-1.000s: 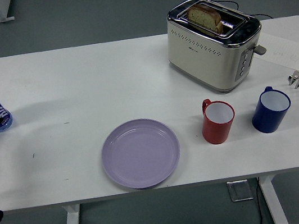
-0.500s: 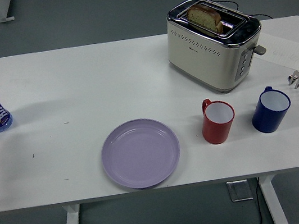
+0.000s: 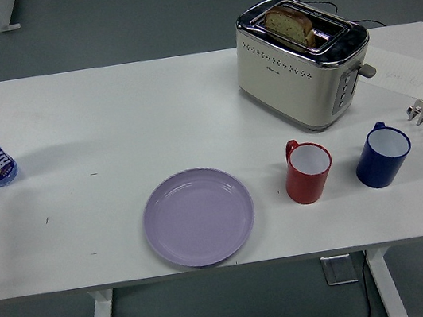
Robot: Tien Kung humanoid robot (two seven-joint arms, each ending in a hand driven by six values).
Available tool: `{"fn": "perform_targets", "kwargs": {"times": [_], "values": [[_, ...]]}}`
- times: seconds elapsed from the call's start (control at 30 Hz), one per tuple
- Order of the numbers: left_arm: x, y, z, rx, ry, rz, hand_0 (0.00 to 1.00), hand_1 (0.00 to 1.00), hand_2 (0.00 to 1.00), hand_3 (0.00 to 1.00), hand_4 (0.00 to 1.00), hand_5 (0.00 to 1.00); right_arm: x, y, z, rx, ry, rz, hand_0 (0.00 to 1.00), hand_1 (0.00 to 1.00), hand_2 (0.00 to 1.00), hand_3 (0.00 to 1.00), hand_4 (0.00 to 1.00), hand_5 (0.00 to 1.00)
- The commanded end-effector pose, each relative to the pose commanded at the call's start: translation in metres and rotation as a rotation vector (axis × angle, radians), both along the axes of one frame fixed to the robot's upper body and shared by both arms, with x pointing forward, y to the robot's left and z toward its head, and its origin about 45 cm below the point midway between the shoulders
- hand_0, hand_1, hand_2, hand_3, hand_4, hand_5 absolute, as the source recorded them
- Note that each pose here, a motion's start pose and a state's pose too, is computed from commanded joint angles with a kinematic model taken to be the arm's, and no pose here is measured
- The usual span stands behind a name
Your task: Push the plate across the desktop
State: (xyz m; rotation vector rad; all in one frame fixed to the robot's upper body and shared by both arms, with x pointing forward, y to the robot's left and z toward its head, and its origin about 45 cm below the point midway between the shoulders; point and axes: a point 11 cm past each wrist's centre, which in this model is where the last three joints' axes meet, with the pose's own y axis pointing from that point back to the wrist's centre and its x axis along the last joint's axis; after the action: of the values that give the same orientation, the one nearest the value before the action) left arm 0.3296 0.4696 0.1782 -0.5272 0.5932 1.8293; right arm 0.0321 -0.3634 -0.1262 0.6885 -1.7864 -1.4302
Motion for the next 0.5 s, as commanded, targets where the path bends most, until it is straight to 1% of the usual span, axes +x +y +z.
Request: {"fn": "perform_targets", "kwargs": {"times": [0.07,0.17,0.2,0.5], "values": [[0.0005,-0.0013,-0.0006,-0.080,-0.014,0.003,0.705,0.748,0.715,0.695,0.569,0.998,0.0005,0.0002,0.0000,0.001,0.000,0.001,0.590,0.526,0.610,0.607,0.341,0.547],[0.0005,-0.0011,-0.0003,-0.134,-0.033,0.009,0.705,0.748,0.715,0.695,0.569,0.998,0.0012,-0.0002,0.0002,0.000,-0.002,0.002,0.590,0.526,0.610,0.607,0.341,0.547],[0.0002,-0.0004,0.0001,-0.144,-0.040,0.013,0.670,0.740,0.708,0.694,0.575,0.998,0.0014,-0.0002,0.0002,0.000,-0.002,0.001,0.589,0.527,0.610,0.607,0.340,0.548],[-0.0014,0.0006,-0.0028,-0.169,-0.040,0.033,0.672,0.738,0.705,0.694,0.572,0.998,0.0020,-0.0005,0.0003,0.000,-0.002,0.004,0.590,0.526,0.610,0.606,0.339,0.547]]}}
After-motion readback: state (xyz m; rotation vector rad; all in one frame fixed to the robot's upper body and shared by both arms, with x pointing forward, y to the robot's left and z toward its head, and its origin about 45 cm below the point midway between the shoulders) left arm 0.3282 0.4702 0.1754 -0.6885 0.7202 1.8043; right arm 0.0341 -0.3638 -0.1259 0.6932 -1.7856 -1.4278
